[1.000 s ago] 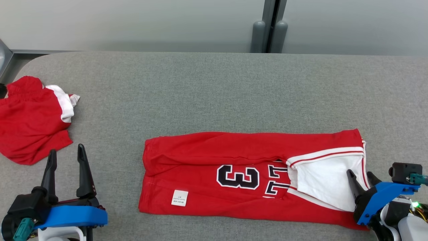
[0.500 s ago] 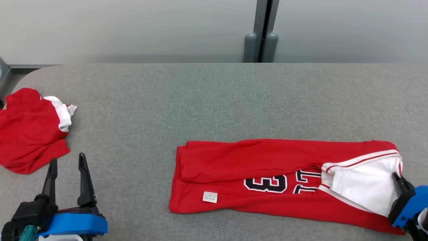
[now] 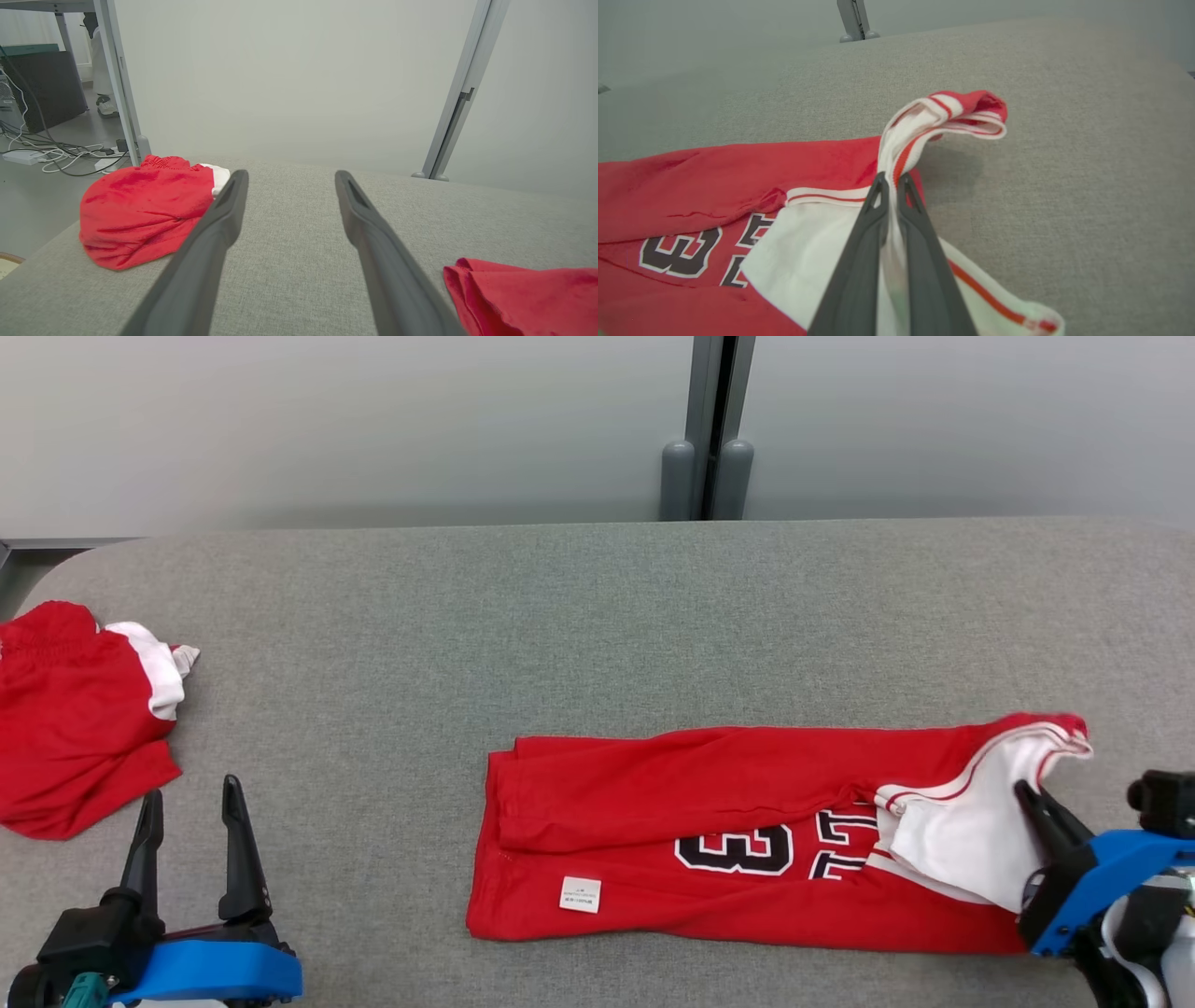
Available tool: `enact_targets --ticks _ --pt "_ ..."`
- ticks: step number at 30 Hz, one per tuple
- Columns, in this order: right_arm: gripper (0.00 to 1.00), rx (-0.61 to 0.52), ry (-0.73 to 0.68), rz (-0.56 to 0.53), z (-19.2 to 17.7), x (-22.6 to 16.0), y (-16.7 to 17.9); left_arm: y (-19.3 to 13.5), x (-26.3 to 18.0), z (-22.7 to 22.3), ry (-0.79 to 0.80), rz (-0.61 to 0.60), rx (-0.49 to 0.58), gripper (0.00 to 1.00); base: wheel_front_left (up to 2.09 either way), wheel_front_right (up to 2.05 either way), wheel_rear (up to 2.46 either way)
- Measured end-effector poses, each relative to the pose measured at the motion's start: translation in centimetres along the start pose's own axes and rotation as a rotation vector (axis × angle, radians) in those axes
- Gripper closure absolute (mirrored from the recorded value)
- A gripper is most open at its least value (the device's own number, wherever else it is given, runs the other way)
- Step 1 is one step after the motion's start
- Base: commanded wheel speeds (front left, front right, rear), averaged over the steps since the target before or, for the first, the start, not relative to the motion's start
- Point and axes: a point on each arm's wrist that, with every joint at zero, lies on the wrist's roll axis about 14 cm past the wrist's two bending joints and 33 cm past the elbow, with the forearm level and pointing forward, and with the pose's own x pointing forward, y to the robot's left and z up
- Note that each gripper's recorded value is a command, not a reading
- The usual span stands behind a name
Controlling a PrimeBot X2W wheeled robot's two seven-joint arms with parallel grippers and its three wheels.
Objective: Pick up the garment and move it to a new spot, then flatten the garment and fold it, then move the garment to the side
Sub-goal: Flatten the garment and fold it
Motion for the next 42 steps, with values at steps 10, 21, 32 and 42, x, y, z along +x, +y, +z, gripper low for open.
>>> enact_targets --ticks 10,21,32,42 --pt "1.0 -0.009 -0.026 0.242 1.6 -0.3 9.2 -0.2 0.0 -0.5 0.014 -0.003 -0.005 0.0 0.0 0.0 0.0" --pt "1.0 -0.012 -0.057 0.512 2.7 -0.5 19.8 0.2 0.2 -0.6 0.017 0.01 -0.004 0.0 0.0 0.0 0.0" --pt "1.0 -0.009 -0.021 0.681 1.3 0.1 26.6 0.3 0.5 -0.8 0.025 0.015 -0.016 0.0 0.0 0.0 0.0" --pt "0.66 0.033 0.055 0.782 -1.6 -0.1 30.0 1.1 0.2 -0.9 0.03 0.039 -0.023 0.0 0.0 0.0 0.0"
